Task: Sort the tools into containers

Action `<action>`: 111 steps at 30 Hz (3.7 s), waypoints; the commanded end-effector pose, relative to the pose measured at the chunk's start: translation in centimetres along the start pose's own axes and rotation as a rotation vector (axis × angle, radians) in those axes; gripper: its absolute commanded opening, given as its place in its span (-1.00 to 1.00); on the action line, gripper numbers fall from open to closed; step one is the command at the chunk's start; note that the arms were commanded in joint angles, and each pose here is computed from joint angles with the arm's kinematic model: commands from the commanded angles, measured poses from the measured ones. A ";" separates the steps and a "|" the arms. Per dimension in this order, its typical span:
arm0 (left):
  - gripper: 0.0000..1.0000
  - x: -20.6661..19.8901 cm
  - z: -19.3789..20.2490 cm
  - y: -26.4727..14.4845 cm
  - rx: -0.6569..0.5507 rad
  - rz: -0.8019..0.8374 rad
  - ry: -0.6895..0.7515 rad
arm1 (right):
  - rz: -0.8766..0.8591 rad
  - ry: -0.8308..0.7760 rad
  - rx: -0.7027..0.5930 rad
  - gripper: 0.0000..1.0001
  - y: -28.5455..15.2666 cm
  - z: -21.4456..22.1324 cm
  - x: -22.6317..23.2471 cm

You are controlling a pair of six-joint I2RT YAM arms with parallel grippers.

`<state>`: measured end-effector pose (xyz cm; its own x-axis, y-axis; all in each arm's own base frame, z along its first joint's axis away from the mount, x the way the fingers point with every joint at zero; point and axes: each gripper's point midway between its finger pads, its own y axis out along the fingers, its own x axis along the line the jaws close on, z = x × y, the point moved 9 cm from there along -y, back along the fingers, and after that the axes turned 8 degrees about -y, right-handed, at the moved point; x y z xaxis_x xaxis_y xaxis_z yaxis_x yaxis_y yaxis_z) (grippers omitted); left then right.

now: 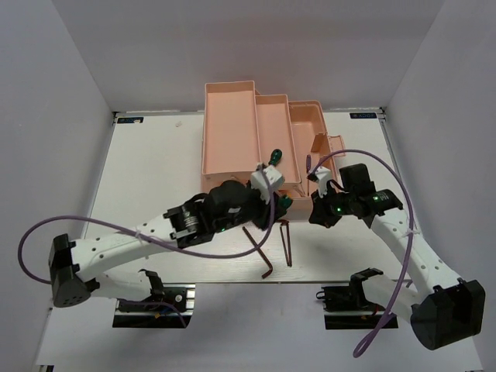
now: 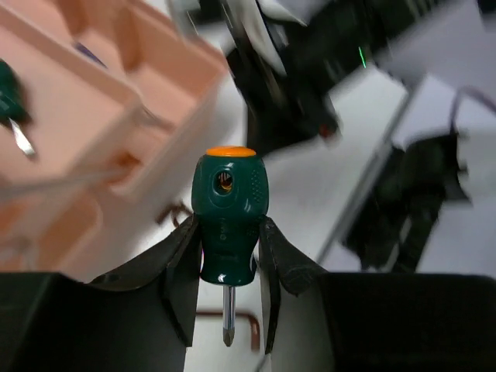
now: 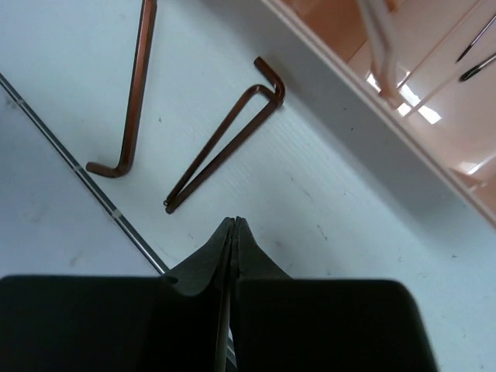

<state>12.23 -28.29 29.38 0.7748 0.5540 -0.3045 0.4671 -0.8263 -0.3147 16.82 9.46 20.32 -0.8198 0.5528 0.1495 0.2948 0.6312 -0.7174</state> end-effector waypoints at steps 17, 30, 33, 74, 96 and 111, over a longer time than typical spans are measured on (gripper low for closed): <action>-0.46 10.9 -11.4 15.9 -0.176 -0.703 -0.068 | -0.038 -0.039 -0.047 -0.24 -0.3 4.0 2.3; 0.52 8.1 -16.6 14.5 -0.237 -0.579 -0.035 | -0.035 0.014 0.046 -0.43 2.9 3.6 1.3; 0.52 6.7 -13.8 12.0 -0.159 -0.566 -0.022 | -0.002 0.009 0.077 -0.43 4.1 3.4 1.3; 0.56 6.8 10.6 -6.9 0.123 -0.546 -0.366 | 0.184 -0.051 0.313 -0.32 11.4 5.0 3.9; 0.56 4.5 12.5 -2.6 0.204 -0.500 -0.311 | 0.266 -0.252 0.467 -0.84 10.7 6.9 2.5; 0.59 1.6 14.4 2.1 0.222 -0.560 -0.361 | 0.314 -0.319 0.318 -1.00 6.0 4.8 2.6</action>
<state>8.25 -26.25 13.80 0.2693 0.9310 -0.2462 0.5902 -0.3616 -0.7218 14.41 12.63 11.50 -0.8275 0.4965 -0.2622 0.4041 0.2023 -0.8921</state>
